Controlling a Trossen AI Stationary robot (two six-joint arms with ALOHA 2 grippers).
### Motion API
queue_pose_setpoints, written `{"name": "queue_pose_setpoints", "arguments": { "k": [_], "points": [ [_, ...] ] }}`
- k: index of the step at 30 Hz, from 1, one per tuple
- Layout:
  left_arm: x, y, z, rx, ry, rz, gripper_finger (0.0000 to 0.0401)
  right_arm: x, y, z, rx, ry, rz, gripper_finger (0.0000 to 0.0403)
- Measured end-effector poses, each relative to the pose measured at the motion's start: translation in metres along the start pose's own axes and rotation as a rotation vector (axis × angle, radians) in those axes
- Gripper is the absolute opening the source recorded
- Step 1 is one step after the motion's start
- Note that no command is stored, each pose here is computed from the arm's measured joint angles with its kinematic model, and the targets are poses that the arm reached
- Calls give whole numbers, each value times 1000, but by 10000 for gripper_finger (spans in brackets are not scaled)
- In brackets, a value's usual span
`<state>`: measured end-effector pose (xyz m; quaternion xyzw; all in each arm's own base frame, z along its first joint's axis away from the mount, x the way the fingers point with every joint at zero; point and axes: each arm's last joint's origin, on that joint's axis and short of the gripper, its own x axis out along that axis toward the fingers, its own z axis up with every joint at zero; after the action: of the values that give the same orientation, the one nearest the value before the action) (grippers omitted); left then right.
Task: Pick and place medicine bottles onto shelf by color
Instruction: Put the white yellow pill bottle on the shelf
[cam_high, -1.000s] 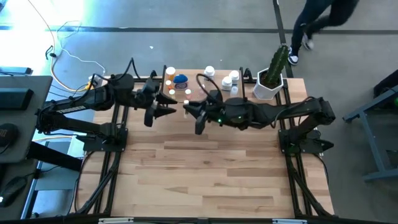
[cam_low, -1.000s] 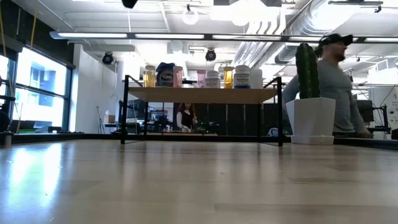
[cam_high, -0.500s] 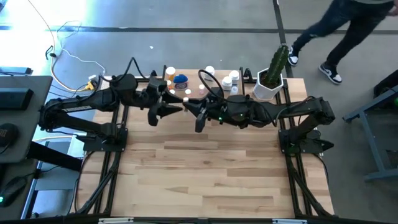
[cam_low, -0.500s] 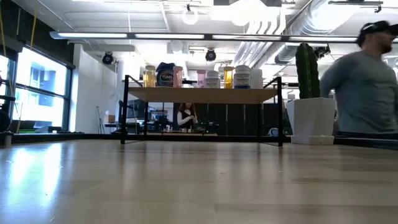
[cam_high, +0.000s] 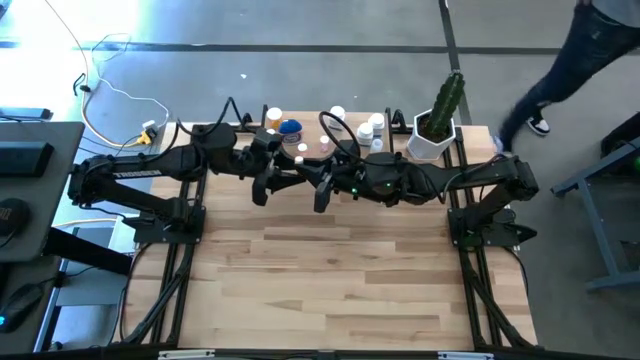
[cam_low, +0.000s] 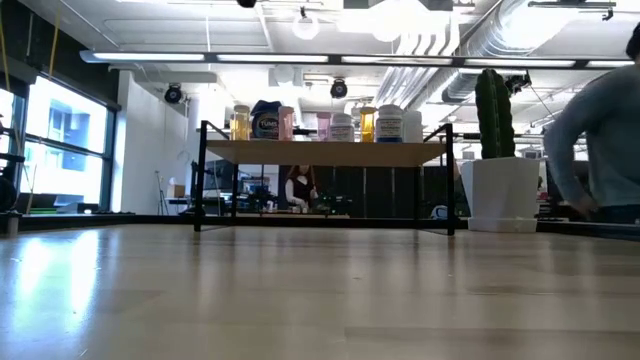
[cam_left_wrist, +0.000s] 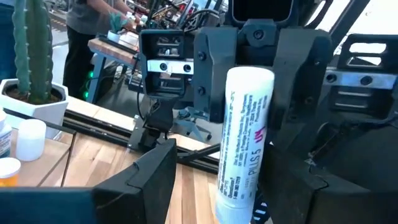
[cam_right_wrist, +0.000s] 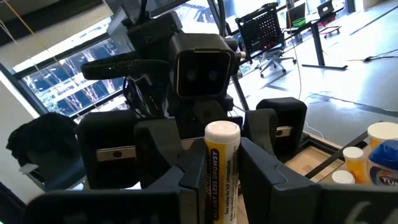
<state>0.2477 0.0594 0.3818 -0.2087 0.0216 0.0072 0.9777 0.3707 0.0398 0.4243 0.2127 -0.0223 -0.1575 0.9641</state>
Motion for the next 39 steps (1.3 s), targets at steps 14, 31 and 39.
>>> {"name": "queue_pose_setpoints", "arguments": {
  "k": [14, 31, 39],
  "points": [
    [0, 0, 0, 18, 3, -2, 102, 1, -2, 1, -7, -3, -8, 52],
    [0, 0, -5, 58, 59, -37, 80, 1, -5, -3, -36, 43, -25, 60],
    [-1, 3, -11, 75, 127, -16, 70, 1, -8, -8, 3, 95, -42, 131]
  ]
}}
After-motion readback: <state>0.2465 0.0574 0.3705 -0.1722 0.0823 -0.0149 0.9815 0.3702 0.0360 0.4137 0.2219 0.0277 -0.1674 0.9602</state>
